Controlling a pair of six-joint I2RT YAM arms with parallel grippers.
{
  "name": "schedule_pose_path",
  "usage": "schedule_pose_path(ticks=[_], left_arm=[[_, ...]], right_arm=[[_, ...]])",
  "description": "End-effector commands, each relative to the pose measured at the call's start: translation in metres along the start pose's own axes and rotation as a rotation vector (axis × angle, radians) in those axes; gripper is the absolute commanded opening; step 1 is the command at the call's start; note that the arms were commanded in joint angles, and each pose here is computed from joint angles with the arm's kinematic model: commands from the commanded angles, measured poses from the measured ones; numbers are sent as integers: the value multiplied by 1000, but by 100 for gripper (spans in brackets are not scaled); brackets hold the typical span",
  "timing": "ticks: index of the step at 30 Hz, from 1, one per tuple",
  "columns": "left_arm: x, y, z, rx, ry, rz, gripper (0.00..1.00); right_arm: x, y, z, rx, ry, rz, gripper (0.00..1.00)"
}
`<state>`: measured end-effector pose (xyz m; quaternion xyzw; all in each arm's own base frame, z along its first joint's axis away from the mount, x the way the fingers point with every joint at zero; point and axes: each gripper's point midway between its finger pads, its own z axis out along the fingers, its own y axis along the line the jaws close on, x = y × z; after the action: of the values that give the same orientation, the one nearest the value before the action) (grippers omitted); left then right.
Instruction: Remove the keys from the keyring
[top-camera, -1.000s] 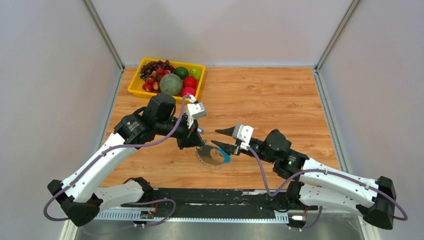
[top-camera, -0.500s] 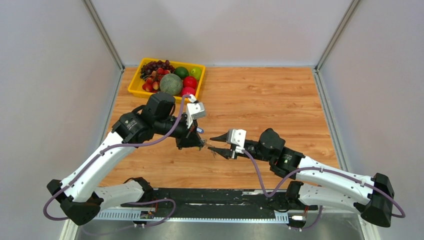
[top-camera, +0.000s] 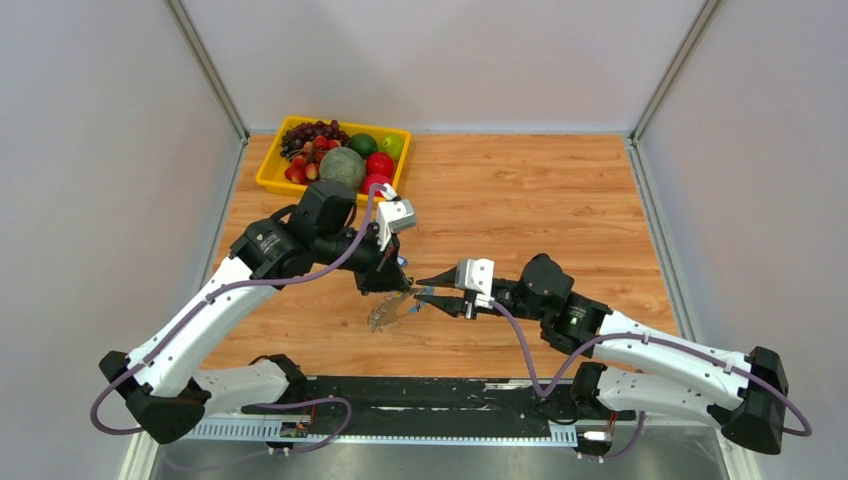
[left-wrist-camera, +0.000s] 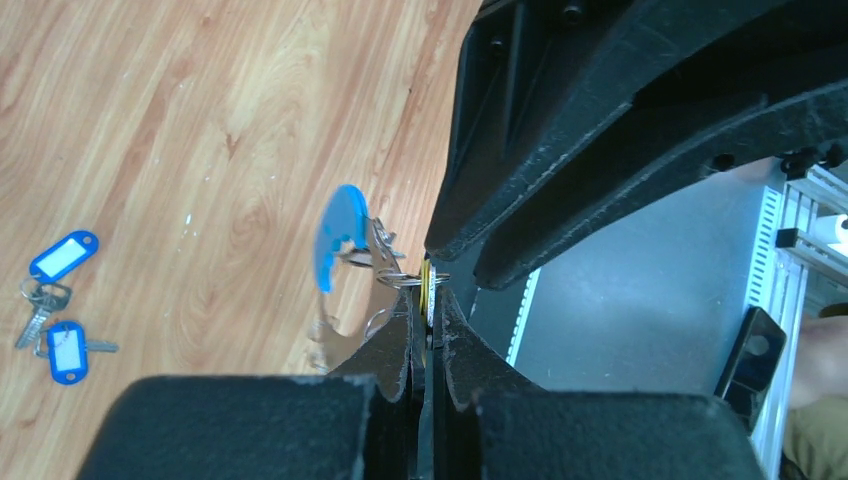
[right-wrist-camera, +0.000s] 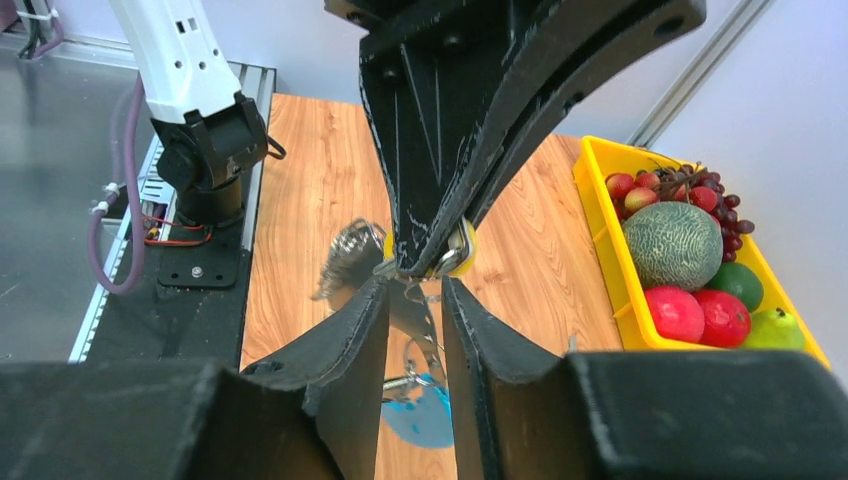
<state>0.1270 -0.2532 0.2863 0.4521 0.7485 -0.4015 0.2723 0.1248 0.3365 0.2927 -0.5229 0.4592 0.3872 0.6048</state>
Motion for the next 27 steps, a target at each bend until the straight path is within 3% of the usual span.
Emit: schedule_pose_path(ticks=[1,27], left_arm=[[-19,-10,-9,9,-50,2,0],[-27,-24,-17,49,-84,-9,0]], right_arm=[[-25,1,5,-45,-51,-10,31],[-10,-8,14,-10,12,6,33]])
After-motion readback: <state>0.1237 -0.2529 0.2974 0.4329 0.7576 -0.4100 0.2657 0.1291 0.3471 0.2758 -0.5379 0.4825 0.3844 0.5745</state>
